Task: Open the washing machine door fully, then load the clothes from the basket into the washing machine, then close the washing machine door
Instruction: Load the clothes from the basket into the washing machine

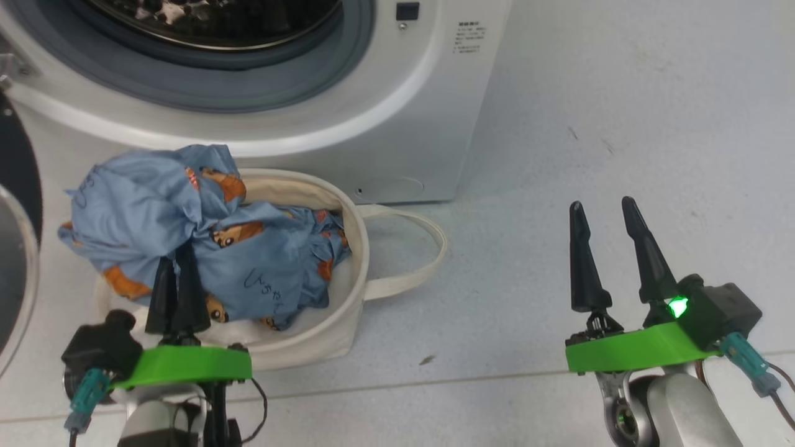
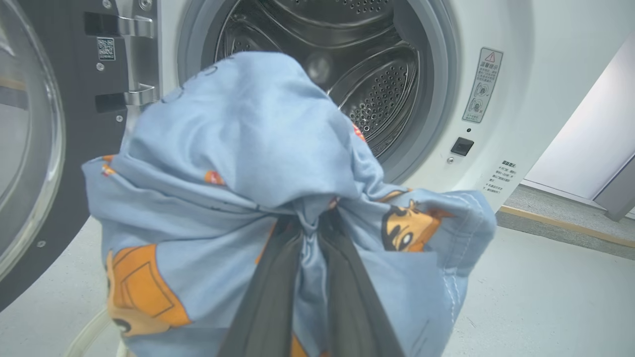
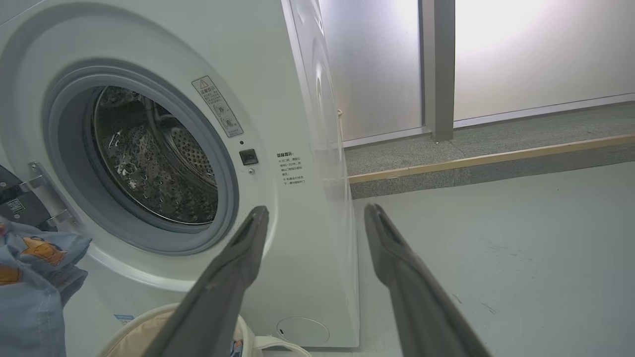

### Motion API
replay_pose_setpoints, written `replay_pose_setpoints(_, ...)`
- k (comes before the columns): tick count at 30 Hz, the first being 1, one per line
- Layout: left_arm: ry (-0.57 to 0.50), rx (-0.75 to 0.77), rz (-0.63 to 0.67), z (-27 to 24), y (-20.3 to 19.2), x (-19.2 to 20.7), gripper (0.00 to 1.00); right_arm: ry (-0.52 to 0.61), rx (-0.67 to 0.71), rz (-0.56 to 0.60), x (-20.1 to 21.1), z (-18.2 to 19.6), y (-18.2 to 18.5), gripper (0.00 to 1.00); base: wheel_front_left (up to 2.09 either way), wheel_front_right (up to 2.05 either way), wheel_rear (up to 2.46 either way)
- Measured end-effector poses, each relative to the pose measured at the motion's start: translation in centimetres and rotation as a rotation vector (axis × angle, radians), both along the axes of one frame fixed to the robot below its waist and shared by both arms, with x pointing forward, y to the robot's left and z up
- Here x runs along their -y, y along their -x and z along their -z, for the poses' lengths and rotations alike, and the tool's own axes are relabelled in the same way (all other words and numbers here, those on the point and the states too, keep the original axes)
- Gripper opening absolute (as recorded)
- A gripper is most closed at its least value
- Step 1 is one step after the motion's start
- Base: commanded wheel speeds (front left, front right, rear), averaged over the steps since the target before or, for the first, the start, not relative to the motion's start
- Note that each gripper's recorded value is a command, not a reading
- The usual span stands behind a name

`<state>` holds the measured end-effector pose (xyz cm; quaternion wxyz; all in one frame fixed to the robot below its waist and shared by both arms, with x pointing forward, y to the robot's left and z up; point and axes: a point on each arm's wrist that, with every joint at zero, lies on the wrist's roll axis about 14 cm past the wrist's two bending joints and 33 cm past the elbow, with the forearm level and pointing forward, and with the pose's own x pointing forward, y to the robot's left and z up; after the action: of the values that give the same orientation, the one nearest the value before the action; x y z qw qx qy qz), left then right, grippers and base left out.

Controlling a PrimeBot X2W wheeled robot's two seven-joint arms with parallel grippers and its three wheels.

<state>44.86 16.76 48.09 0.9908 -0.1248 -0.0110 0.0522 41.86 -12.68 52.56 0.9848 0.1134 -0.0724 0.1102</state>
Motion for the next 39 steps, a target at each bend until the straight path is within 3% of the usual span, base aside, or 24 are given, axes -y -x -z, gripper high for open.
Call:
replay_pose_setpoints(9,-0.024,0.047,0.007,0.0,-5.8,0.9,0.0,-0.003,-0.072,0.05,1.8,2.8,-1.2,1.0,0.0,0.0,0.0)
replay_pose_setpoints(26,-0.019,0.189,-0.001,0.9,-22.4,2.1,0.0,0.012,-0.204,0.125,4.9,9.7,-5.4,1.0,0.0,0.0,0.0)
replay_pose_setpoints(34,-0.026,0.175,-0.013,2.7,-27.9,2.0,0.0,0.024,-0.267,0.153,6.0,12.5,-5.7,1.0,0.0,0.0,0.0)
replay_pose_setpoints(39,0.044,0.174,-0.059,2.9,-30.8,1.3,0.0,0.034,-0.277,0.152,6.2,13.6,-6.5,1.0,0.0,0.0,0.0)
